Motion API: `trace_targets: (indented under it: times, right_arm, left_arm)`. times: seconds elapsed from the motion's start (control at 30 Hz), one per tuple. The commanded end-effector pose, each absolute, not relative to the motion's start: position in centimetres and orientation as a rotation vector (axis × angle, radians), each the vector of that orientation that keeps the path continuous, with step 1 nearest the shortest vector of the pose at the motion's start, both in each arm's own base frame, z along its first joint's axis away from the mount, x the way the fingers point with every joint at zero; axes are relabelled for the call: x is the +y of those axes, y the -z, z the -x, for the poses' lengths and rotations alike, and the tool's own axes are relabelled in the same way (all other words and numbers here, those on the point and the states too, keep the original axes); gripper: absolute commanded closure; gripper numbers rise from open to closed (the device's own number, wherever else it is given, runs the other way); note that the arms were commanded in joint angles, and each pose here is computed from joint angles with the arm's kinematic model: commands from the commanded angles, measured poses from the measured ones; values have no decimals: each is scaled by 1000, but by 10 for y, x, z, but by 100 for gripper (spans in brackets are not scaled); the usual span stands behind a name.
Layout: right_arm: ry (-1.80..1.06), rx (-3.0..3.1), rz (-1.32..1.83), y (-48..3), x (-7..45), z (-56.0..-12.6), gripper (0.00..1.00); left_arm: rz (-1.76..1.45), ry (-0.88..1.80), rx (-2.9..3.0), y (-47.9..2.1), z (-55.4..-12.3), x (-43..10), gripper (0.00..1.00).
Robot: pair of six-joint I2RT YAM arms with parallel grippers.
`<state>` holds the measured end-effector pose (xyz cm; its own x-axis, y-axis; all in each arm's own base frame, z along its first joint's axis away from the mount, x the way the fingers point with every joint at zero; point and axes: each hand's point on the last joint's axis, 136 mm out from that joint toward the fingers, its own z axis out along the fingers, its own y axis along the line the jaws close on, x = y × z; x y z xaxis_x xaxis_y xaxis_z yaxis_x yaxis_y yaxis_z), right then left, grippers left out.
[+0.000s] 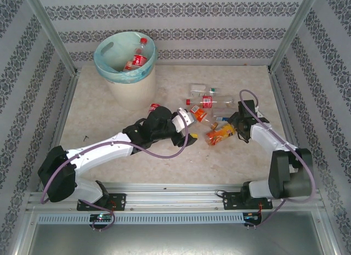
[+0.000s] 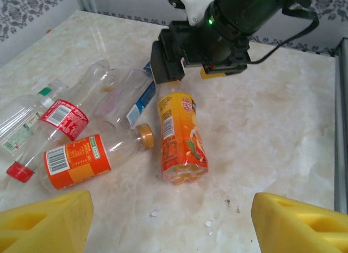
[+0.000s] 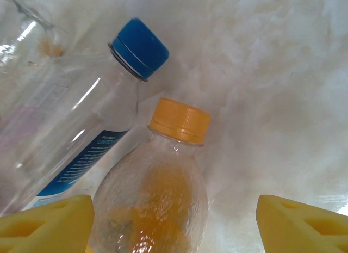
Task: Put the plastic bottles in the bin
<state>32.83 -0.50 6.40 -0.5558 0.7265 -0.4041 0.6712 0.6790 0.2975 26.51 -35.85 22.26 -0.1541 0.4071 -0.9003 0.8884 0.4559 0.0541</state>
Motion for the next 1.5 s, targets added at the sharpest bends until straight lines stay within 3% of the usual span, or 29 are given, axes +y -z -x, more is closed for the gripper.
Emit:
trace_targets:
  times: [0.0, 0.43, 0.83, 1.47]
  right_arm:
    - [-182, 2388, -1104, -58, -4, -339, 22]
    - [-229, 2410, -1135, -40, 0, -335, 30]
    - [-299, 2403, -1219, -21, -2, -327, 28]
    - [-446, 2306, -1172, -60, 1, -329, 42]
  left_arm:
    - [-1001, 634, 1731, -238, -270, -354, 22]
    - [-982, 564, 1750, -238, -272, -341, 22]
    - [-964, 568, 1760, -238, -271, -339, 22]
    - [-923, 566, 1786, -239, -274, -336, 19]
